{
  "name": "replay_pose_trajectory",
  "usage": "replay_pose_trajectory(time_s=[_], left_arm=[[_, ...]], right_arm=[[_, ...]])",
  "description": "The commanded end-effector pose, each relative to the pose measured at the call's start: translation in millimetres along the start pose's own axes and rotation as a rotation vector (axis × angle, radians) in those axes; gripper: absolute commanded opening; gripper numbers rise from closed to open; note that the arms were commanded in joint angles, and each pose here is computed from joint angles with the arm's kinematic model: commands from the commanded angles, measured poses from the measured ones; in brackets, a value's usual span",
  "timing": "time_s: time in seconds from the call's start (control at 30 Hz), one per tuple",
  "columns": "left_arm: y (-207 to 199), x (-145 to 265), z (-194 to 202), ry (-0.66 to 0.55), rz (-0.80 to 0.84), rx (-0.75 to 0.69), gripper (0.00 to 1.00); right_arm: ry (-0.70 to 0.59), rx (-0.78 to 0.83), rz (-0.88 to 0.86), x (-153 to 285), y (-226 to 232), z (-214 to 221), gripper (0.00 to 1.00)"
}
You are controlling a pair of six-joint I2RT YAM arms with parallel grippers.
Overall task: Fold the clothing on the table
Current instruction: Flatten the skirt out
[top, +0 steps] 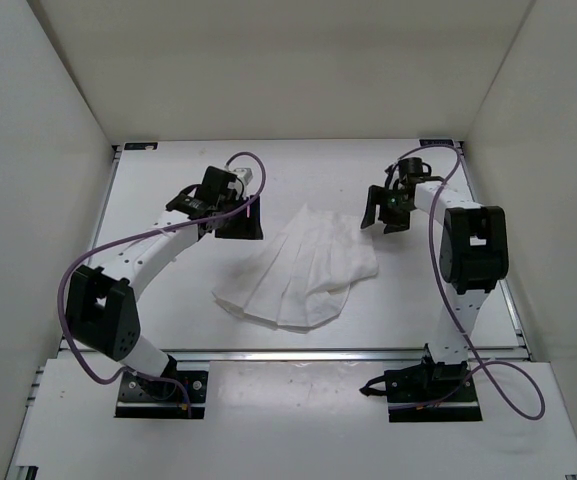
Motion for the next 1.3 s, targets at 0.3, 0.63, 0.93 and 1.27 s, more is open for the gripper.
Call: replay_pose_trajectory(time_s=[0.3, 0.63, 0.93, 1.27], left_arm=[[3, 13, 6, -0.051, 0.017, 0.038, 0.70], [14, 4, 16, -0.088, 0.026, 0.063, 0.70], [37, -16, -12, -0.202, 0.051, 0.079, 0.82], [54, 4, -30, -0.386, 0.151, 0.007, 0.99]], right_arm=[[0.041, 0.105, 0.084, -32, 18, 4, 0.50], [0.021, 0.226, -0.017, -21, 56, 1, 0.00], [-0.114, 0.504, -0.507, 131, 194, 34, 0.00], [-0.108, 0.659, -0.862, 259, 260, 113, 0.00]])
Point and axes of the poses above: each gripper's point midway between its finger pads, its own x axis back along the fingers, its own y axis along the line the jaws close on, z = x × y, the point moved 5 cm from there along x, back along the fingers, and after that the axes turned 15 degrees about -x, right-handed, at the moved point
